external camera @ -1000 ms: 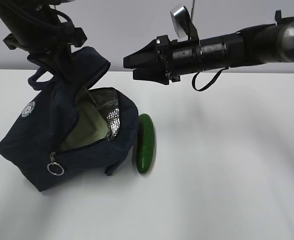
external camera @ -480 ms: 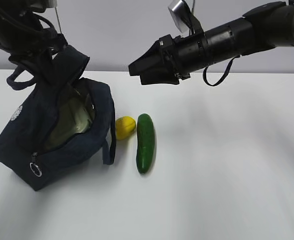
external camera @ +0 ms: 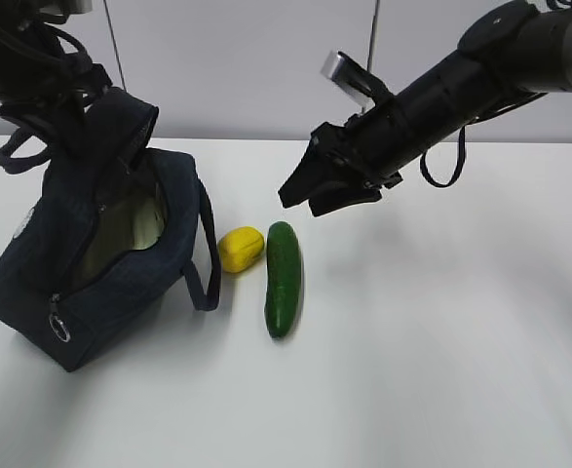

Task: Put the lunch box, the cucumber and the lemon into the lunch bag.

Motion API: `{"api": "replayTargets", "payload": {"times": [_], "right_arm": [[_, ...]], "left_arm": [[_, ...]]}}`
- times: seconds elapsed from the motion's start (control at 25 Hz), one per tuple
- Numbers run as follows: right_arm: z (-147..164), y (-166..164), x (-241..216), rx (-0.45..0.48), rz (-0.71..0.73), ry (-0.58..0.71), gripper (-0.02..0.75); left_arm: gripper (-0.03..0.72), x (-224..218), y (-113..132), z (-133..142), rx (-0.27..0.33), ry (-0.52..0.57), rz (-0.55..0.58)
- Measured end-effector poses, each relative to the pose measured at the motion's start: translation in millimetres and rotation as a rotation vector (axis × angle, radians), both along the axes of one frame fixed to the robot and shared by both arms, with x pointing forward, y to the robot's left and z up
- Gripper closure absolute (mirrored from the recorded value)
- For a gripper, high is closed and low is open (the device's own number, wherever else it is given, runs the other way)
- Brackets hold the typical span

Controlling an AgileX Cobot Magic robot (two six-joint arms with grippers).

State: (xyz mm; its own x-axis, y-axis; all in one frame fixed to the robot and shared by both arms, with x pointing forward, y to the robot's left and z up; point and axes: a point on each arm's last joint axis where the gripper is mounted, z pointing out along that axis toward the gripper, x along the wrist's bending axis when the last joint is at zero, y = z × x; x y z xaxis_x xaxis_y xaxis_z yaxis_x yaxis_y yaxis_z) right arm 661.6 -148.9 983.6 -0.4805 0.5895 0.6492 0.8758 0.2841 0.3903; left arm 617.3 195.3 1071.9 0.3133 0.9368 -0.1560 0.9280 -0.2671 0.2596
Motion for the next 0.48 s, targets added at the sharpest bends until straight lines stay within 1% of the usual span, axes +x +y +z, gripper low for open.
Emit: {"api": "replayTargets", "payload": {"times": [0.12, 0.24, 0.32, 0.48], "right_arm": [[-6.1, 8.0, -2.1, -0.092, -0.018, 0.005, 0.289], [-11.9, 26.8, -8.2, -0.188, -0.011, -0.012, 0.314], [-14.7, 40.9, -12.7, -0.240, -0.015, -0.028, 0.318], [-20.6, 55.1, -18.4, -0.362, -0.049, -0.048, 0.321]], "left_arm": [[0.662, 0.0, 0.0, 0.0, 0.001, -0.001, -0.005], [0.659, 0.0, 0.0, 0.0, 0.003, -0.003, -0.012], [0.656, 0.0, 0.0, 0.0, 0.003, -0.004, -0.016], [0.651, 0.2, 0.0, 0.1, 0.004, -0.008, -0.022]]}}
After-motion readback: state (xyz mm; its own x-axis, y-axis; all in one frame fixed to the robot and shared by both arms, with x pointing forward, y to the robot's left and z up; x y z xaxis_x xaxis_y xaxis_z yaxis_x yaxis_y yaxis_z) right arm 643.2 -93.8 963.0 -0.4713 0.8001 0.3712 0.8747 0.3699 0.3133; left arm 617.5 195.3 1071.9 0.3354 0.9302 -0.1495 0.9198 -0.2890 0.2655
